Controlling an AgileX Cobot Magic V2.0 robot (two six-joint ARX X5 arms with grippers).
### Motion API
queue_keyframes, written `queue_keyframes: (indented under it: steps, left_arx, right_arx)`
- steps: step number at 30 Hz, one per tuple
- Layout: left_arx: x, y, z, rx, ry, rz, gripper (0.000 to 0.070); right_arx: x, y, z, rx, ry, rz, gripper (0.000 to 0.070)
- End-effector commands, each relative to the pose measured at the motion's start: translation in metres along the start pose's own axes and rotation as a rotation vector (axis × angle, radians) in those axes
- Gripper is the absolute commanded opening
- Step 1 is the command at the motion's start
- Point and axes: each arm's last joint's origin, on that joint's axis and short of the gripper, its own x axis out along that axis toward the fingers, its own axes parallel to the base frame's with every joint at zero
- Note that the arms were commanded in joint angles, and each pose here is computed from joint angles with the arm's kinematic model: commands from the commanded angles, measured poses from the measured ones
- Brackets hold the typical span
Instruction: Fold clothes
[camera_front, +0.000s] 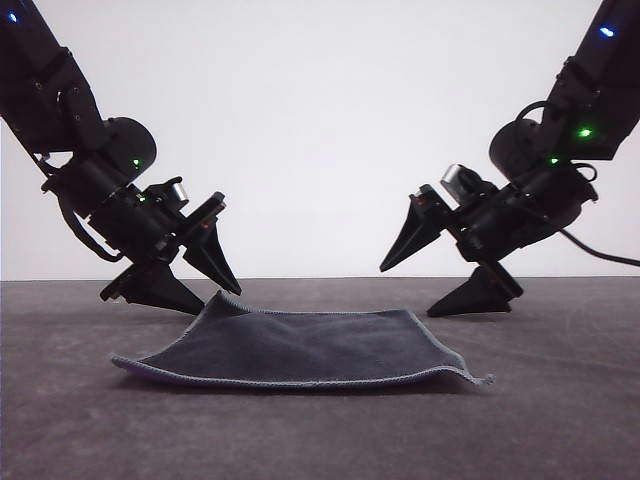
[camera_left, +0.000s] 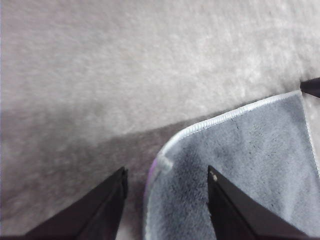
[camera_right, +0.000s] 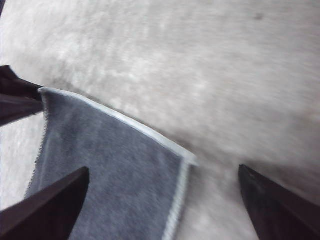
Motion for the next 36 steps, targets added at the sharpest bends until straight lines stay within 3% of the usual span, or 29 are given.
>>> queue_keyframes:
  steps: [1, 18, 33, 36]
  left_arx:
    - [0.010, 0.002, 0.002, 0.013, -0.003, 0.001, 0.0308]
    - [0.017, -0.006, 0.000, 0.034, -0.001, 0.017, 0.0309]
    - [0.018, -0.007, -0.003, 0.021, 0.029, 0.007, 0.0309]
    - [0.018, -0.007, -0.003, 0.021, 0.030, 0.005, 0.0309]
  right_arx:
    - [0.012, -0.003, -0.003, 0.016, 0.022, 0.003, 0.0609]
    - [0.025, 0.007, -0.009, 0.036, 0.052, -0.053, 0.0608]
    - [0.025, 0.008, -0.015, 0.071, 0.107, 0.009, 0.0608]
    - [0.025, 0.008, -0.015, 0.073, 0.108, 0.009, 0.0530]
